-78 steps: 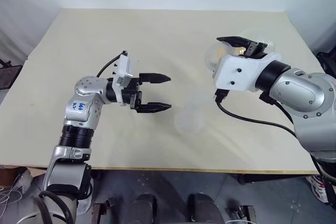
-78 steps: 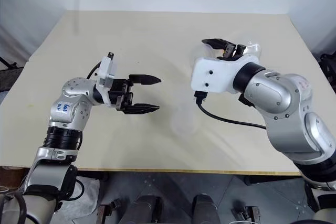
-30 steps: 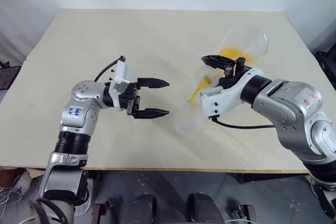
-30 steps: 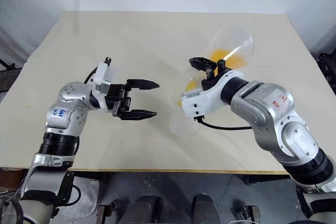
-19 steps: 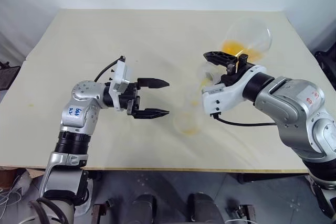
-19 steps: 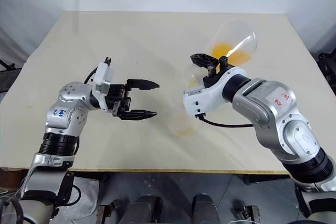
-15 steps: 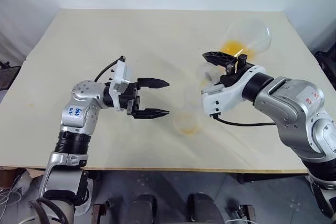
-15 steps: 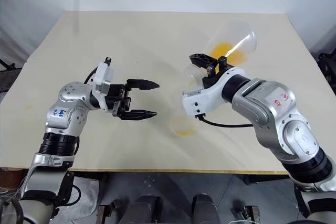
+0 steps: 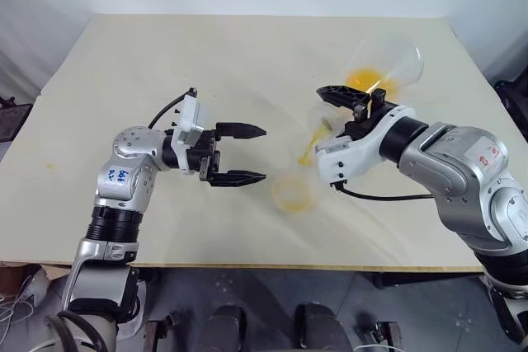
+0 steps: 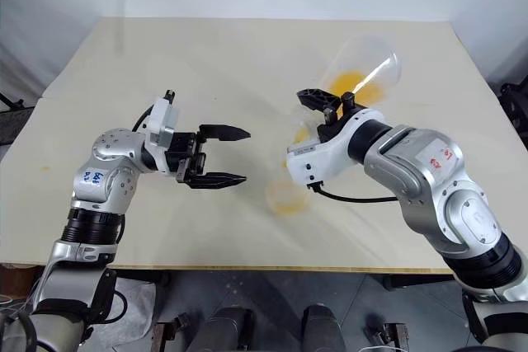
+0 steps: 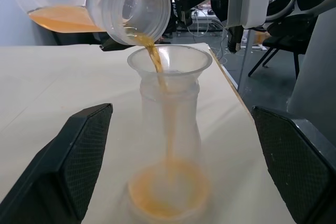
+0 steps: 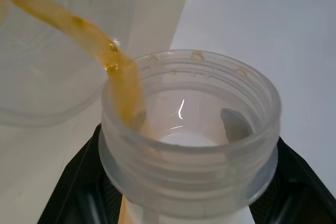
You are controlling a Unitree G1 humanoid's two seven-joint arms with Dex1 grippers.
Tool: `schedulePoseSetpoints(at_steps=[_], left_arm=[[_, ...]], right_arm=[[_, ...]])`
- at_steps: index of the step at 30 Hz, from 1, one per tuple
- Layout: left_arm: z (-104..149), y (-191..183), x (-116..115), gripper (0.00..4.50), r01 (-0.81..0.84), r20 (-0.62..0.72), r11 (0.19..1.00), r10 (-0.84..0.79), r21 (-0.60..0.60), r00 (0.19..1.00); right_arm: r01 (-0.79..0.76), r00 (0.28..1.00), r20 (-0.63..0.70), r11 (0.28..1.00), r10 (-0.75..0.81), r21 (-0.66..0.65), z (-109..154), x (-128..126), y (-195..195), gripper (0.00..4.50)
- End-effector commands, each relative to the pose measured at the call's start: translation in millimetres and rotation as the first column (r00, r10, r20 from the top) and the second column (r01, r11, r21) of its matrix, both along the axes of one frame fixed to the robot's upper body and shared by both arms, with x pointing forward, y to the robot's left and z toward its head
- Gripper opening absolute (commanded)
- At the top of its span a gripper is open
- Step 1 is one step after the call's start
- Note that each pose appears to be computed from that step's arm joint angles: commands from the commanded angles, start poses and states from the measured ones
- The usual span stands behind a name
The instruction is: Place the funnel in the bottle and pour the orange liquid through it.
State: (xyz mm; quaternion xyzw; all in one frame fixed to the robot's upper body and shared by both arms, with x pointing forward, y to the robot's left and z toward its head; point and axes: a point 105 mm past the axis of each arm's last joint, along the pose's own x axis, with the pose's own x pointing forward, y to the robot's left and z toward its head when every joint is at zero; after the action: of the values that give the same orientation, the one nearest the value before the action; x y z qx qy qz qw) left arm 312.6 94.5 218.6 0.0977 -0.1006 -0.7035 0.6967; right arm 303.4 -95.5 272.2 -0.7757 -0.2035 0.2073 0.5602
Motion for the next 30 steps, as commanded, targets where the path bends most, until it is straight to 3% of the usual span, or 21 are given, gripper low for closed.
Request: schedulePoseSetpoints(at_steps=[1,30], left_arm=[[10.4,0.9,-1.4,4.50,0.011,0.040,1.000,-0.011,-0.015,0.999],[10.9,-0.1,0.4,4.50,0.012,0.043,1.000,-0.011,-0.016,0.999]], right_arm=[[0.005,0.996,0.085,1.000,-0.007,0.022,19.7,-6.6,-4.2,2.47],[-0.010,0.995,0.102,1.000,0.013,-0.027,15.6,-7.4,-3.2,2.47]])
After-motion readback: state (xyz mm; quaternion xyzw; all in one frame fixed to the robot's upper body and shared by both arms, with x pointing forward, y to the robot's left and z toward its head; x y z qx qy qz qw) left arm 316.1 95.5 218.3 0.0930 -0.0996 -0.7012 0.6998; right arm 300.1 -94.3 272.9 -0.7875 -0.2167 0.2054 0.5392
